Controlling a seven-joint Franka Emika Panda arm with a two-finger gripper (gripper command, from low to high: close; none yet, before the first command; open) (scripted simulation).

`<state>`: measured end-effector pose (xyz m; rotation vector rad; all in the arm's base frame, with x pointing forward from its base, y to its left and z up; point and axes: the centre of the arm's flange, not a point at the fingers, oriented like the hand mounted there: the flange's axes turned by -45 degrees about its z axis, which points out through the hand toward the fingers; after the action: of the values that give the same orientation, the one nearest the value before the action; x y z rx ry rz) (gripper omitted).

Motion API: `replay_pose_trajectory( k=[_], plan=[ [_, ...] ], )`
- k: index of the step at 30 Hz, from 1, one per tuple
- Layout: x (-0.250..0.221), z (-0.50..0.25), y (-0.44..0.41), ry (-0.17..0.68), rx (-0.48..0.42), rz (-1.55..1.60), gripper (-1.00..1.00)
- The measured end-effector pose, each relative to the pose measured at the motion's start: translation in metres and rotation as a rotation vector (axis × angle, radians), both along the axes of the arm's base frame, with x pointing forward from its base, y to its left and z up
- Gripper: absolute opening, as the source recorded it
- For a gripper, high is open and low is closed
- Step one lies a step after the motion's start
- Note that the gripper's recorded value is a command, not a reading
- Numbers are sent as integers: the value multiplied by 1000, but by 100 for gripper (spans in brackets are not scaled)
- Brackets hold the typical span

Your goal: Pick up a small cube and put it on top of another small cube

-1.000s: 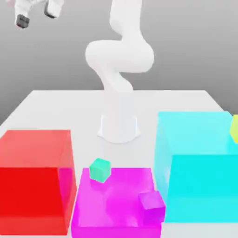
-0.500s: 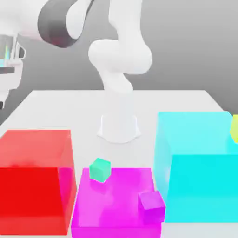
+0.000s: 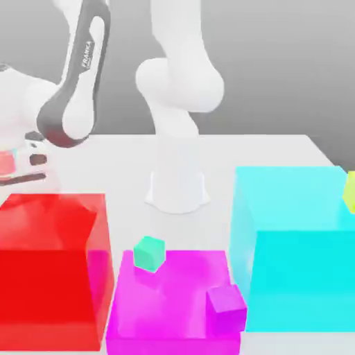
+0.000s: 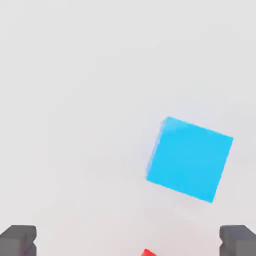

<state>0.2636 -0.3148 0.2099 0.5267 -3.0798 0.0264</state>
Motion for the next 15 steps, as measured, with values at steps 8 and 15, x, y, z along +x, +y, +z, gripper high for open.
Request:
replay_pose_trajectory(
  k=[8, 15],
  plan=[
    [-22, -70, 1, -15, 19, -137, 0],
    [-23, -80, 2, -17, 17, -137, -100]
  ],
)
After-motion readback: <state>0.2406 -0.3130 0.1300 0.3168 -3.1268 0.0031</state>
